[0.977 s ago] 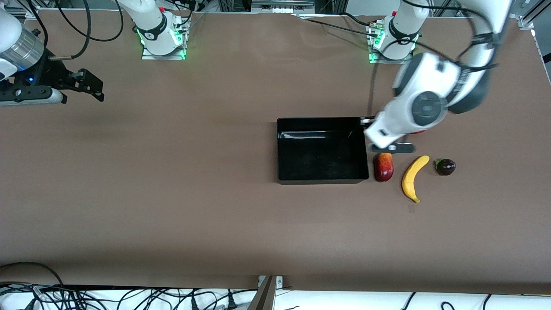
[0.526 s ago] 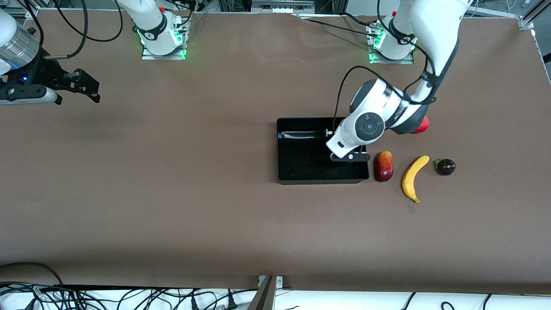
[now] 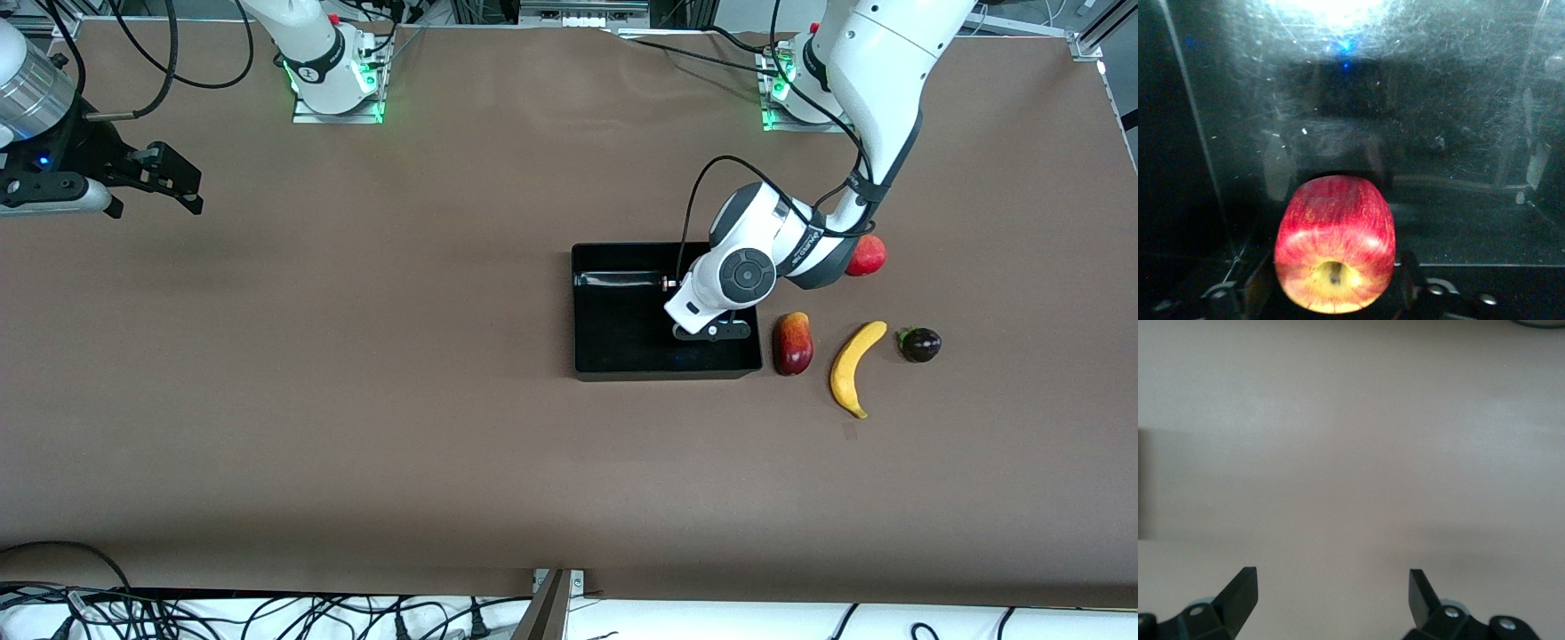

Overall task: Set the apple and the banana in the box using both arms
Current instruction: 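Carry the red apple into the black box and open the left gripper, then move the left gripper down to the yellow banana and grasp it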

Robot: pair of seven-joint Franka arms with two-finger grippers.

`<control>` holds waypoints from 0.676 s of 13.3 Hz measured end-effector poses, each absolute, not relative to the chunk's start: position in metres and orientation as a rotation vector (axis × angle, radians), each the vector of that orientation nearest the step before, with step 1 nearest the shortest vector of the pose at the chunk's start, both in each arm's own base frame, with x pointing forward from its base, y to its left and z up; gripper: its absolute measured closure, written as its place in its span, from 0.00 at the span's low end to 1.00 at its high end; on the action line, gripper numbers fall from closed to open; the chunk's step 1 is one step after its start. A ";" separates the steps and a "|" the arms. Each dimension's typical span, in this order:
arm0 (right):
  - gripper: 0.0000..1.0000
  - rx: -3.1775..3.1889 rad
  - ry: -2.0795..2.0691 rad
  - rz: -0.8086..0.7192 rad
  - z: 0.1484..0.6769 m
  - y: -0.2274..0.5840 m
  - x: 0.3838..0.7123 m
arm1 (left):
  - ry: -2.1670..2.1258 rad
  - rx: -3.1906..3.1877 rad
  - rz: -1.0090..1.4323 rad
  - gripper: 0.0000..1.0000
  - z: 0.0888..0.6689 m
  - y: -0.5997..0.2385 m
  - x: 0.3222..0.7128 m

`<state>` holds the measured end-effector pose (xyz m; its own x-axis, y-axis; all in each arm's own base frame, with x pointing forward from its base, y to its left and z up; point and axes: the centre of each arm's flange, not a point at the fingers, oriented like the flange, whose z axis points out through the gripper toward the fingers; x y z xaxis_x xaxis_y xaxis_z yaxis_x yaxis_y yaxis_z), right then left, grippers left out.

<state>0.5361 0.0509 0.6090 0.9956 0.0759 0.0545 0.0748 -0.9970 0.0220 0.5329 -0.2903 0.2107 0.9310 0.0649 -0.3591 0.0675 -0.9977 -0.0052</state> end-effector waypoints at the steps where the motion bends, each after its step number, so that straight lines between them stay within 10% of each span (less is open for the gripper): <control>1: 0.00 3.118 0.119 0.093 0.610 0.052 0.537 | 0.113 3.089 -0.604 0.01 0.224 -0.287 0.538; 9: 0.00 3.118 0.124 0.110 0.611 0.053 0.539 | -0.145 3.176 -0.607 0.00 0.319 -0.124 0.625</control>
